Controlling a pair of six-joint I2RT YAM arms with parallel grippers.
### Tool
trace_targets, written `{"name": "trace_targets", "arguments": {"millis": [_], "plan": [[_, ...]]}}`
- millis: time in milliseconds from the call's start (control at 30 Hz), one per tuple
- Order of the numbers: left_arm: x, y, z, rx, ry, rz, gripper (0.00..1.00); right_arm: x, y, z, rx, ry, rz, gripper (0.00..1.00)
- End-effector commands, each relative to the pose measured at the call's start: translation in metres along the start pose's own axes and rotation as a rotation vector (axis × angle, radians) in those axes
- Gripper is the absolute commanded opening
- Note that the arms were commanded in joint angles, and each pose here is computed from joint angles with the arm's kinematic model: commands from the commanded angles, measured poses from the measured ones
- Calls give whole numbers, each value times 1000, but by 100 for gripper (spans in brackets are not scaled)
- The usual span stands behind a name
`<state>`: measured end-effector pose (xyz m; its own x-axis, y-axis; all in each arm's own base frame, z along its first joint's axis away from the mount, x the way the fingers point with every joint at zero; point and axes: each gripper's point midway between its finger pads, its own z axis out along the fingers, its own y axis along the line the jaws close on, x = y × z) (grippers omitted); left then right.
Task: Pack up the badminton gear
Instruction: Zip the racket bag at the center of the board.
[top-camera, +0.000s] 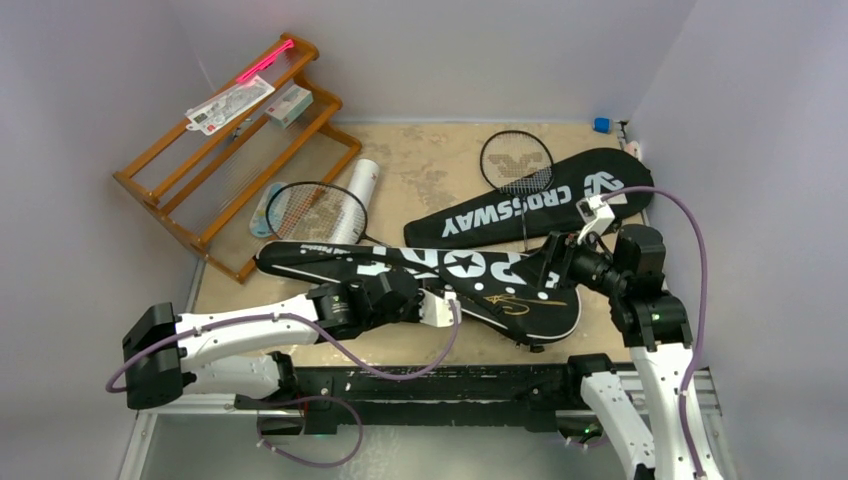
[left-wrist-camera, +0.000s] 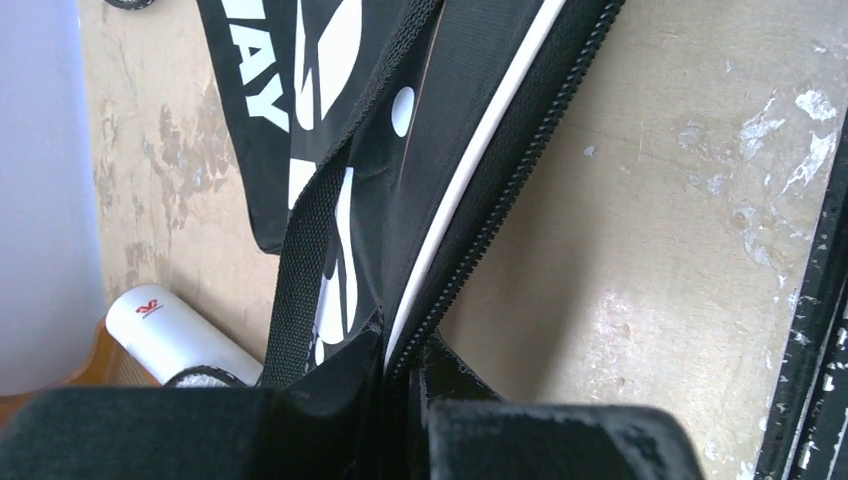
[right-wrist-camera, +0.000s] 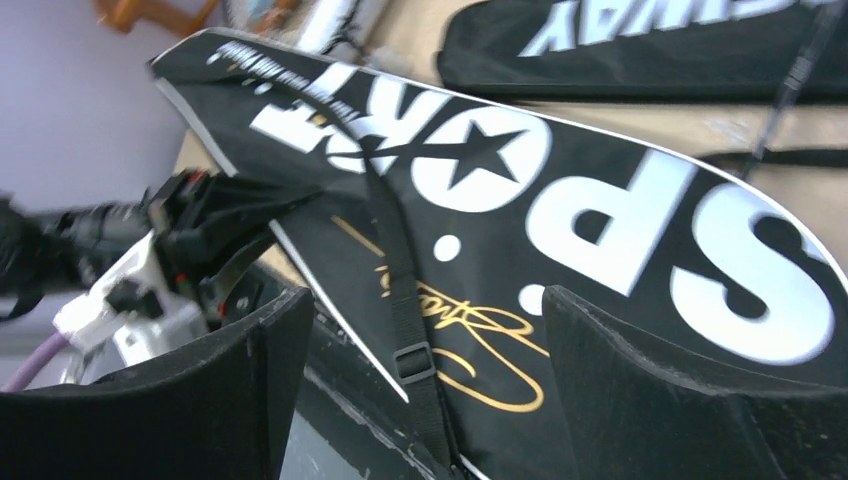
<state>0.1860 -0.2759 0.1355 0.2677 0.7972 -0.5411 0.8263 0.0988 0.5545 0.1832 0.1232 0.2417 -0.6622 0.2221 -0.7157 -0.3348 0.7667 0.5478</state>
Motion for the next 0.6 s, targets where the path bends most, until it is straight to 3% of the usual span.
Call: {"name": "trace_targets", "arguments": {"millis": [0, 133, 433, 567], "plan": [[-47, 32, -25, -94, -178, -134, 0, -1, 56, -11, -340, 27, -141, 97], [-49, 47, -40, -163, -205, -179, 0, -5, 83, -20, -504, 38, -181, 95], [-37, 92, -72, -338, -141, -146, 0, -21, 84, -16, -484, 25, -192, 89], [-26, 103, -84, -357, -118, -122, 0, -19, 101, -24, -585, 29, -249, 90]]}}
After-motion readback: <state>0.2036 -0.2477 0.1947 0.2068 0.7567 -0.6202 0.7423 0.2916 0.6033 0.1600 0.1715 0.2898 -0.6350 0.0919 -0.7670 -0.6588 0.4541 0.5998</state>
